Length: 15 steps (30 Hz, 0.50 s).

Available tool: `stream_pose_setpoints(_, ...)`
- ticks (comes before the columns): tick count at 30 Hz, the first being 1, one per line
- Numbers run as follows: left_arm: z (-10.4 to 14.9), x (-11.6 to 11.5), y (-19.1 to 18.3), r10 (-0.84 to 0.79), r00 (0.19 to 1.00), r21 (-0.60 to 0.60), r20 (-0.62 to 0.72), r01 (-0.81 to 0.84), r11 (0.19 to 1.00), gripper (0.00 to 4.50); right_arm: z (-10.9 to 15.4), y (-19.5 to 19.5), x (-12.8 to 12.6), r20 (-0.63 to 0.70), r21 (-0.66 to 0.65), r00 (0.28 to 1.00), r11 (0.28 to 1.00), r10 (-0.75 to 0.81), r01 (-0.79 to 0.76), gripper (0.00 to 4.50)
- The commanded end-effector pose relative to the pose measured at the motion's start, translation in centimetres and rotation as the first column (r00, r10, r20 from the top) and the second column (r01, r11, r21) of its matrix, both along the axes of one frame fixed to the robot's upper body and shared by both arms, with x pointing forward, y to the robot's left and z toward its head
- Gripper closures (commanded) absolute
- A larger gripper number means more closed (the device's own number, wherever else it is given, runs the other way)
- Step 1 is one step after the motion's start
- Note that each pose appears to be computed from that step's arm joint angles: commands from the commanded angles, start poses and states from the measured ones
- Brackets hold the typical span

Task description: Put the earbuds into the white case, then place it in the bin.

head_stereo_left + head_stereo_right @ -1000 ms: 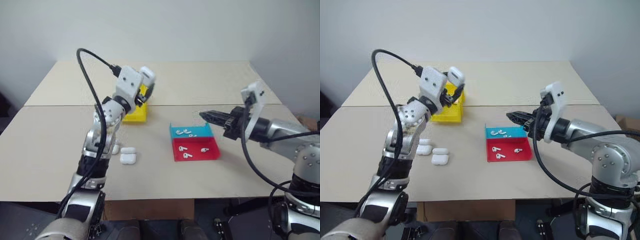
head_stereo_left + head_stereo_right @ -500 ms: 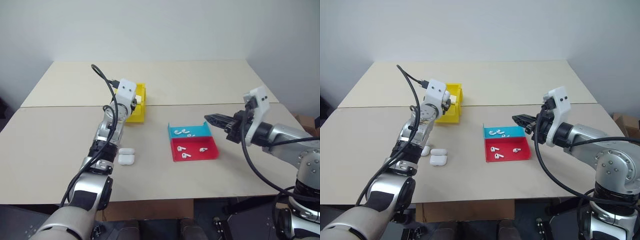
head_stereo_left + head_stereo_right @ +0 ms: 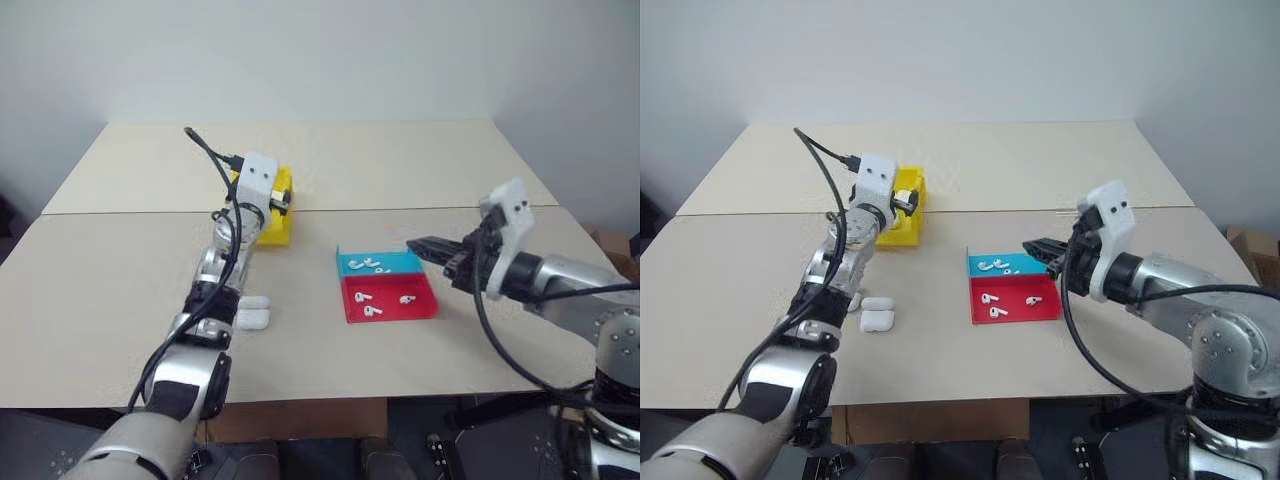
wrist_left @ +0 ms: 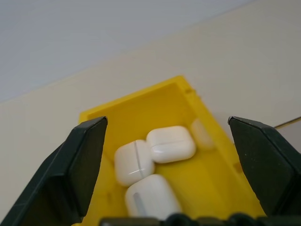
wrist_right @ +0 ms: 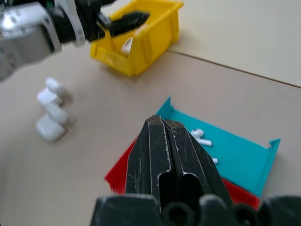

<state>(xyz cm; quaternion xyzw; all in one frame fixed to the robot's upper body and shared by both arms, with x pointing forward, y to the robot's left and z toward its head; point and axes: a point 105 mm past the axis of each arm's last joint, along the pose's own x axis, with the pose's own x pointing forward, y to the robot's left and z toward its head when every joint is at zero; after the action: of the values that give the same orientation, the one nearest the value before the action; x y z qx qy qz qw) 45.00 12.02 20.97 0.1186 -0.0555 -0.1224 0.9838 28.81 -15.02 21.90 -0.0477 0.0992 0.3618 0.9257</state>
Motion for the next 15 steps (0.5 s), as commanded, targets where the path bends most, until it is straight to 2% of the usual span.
stream_pose_setpoints(1, 3.8, -3.3, -0.7, -0.23, 0.967, -0.109, 0.111, 0.242, 0.964, 0.01, 1.3, 0.2, -1.6, 0.158, -0.13, 0.984, 0.99, 0.08, -0.059, 4.5)
stream_pose_setpoints(4, 4.1, -6.0, 0.0, -0.36, 0.926, -0.078, 0.111, 0.369, 0.926, 0.01, 1.2, -0.5, -2.5, 0.197, -0.224, 0.971, 0.97, 0.136, -0.09, 4.5)
stream_pose_setpoints(8, 3.0, -12.4, 2.7, -0.606, 0.795, -0.009, 0.02, 0.606, 0.795, 0.01, 1.4, -2.6, -4.6, 0.243, -0.351, 0.934, 0.921, 0.262, -0.167, 4.5)
stream_pose_setpoints(11, 1.0, -15.2, 5.1, -0.66, 0.745, 0.086, -0.096, 0.667, 0.74, 0.01, 1.0, -4.5, -5.8, 0.261, -0.421, 0.914, 0.889, 0.311, -0.182, 4.5)
stream_pose_setpoints(15, -0.3, -18.4, 8.1, -0.696, 0.684, 0.109, -0.217, 0.726, 0.679, 0.01, 0.4, -7.6, -6.8, 0.198, -0.501, 0.926, 0.845, 0.321, -0.186, 4.5)
